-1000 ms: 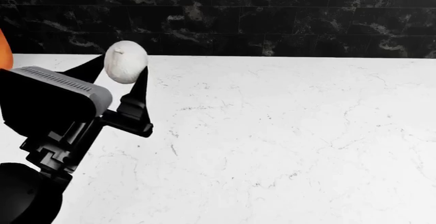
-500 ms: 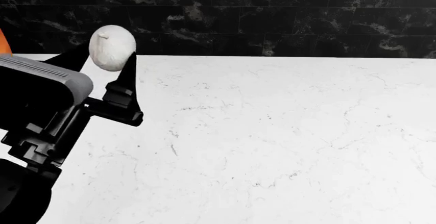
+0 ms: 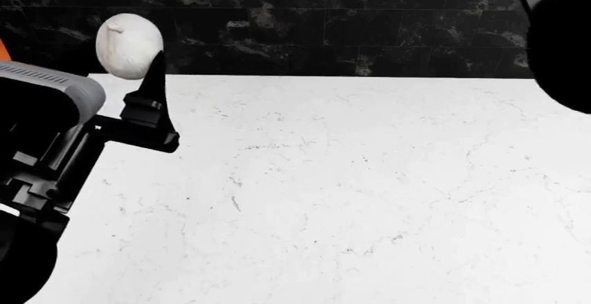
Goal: Pick the garlic, garlic from the counter and place them in the cabinet. Then close the cabinet.
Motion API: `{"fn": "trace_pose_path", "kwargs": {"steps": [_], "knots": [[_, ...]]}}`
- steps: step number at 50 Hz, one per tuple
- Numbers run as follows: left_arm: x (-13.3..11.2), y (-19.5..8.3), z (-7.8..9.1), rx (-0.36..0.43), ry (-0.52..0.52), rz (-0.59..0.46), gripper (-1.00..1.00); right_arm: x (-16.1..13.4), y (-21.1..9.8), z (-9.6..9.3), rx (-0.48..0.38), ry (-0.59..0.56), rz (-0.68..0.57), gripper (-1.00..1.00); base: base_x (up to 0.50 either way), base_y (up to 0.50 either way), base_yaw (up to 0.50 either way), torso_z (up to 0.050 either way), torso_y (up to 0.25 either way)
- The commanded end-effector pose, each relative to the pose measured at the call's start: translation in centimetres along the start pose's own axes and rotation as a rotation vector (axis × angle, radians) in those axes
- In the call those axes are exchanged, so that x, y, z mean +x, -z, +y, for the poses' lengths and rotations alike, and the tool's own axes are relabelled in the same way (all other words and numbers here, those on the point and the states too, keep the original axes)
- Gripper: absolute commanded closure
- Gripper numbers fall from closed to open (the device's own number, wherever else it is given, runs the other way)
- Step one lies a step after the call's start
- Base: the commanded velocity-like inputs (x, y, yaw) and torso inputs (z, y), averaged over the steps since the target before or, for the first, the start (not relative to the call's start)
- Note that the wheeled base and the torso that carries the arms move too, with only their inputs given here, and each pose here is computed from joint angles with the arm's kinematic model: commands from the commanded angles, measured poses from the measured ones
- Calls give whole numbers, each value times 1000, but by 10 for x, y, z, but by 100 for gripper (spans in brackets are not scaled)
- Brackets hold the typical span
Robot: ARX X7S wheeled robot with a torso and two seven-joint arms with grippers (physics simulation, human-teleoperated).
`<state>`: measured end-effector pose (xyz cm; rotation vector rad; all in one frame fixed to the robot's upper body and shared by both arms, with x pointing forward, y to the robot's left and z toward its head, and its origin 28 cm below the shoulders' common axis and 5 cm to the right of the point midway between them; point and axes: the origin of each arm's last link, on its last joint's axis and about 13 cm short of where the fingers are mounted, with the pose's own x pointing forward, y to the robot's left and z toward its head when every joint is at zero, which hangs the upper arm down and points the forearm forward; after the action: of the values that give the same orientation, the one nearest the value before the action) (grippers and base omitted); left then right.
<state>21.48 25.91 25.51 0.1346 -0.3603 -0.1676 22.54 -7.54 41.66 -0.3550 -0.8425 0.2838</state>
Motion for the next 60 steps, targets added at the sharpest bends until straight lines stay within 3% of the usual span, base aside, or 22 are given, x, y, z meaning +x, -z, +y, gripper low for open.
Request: {"fn": "trace_pose_path", "kwargs": {"steps": [1, 10, 23, 34, 36, 41, 60], "knots": [[0, -7, 3, -9, -34, -23, 100, -27, 14, 0, 38, -9, 42, -100, 0, 0, 0, 0, 0], [-6, -30, 6, -42, -73, -116, 100, -38, 26, 0, 82, -24, 79, -100, 0, 0, 0, 0, 0], [-16, -63, 3, -100, -93, -290, 100, -44, 36, 0, 73, -28, 119, -100, 0, 0, 0, 0, 0], [-6, -102, 0, -106, -62, -387, 100, -44, 38, 3, 71, -38, 128, -100, 0, 0, 0, 0, 1], [7, -128, -8, -79, -12, -414, 100, -46, 41, 5, 79, -48, 140, -100, 0, 0, 0, 0, 0], [19, -149, -13, -56, 26, -429, 100, -47, 43, 6, 85, -55, 146, -100, 0, 0, 0, 0, 0], [36, -180, -14, -13, 33, -462, 100, -52, 47, 10, 96, -75, 157, -100, 0, 0, 0, 0, 0]]}}
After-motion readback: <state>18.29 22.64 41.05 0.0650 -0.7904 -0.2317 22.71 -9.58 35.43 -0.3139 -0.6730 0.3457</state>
